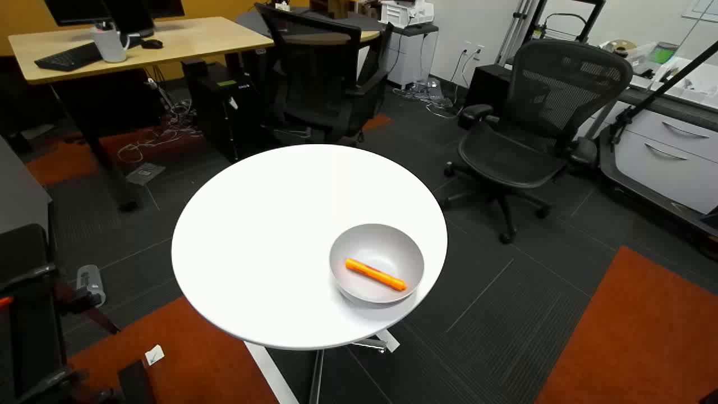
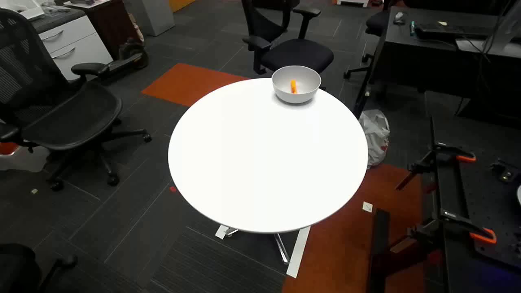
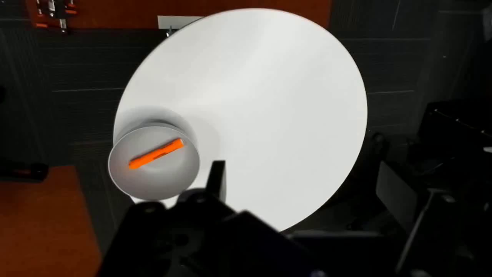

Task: Put the marker on the table

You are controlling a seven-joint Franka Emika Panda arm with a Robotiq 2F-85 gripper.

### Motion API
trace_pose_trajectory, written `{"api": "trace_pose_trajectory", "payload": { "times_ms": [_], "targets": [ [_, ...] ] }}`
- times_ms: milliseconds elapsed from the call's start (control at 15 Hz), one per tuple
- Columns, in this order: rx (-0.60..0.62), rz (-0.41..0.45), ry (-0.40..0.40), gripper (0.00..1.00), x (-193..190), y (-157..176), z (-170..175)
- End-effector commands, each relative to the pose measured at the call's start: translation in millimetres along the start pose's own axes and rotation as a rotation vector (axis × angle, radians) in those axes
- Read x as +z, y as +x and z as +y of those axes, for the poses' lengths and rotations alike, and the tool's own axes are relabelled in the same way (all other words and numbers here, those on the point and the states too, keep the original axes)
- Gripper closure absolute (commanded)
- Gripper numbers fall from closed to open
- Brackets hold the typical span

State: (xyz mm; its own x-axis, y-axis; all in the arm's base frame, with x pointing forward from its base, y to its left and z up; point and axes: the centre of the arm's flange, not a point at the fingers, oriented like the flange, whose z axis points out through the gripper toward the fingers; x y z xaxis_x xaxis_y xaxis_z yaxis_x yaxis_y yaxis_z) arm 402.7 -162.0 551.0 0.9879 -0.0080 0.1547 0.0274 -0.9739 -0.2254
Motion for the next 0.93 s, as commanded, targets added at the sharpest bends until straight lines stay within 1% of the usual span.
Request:
{"api": "trace_pose_trajectory", "payload": {
  "times_ms": [0, 400, 467, 600, 733, 867],
  "targets": [
    [0.0, 0.0, 0.0, 0.0, 0, 0, 0],
    [0.0, 0.0, 0.0, 0.0, 0, 0, 0],
    [0.007, 0.01, -0.004, 0.0, 3, 7, -1],
    [0.038, 0.019, 0.018, 0.0, 11, 22, -2],
    [0.14, 0.05, 0.053, 0.0, 27, 43, 0],
    [0.262, 0.077, 0.065, 0.0, 50, 65, 5]
  ]
}}
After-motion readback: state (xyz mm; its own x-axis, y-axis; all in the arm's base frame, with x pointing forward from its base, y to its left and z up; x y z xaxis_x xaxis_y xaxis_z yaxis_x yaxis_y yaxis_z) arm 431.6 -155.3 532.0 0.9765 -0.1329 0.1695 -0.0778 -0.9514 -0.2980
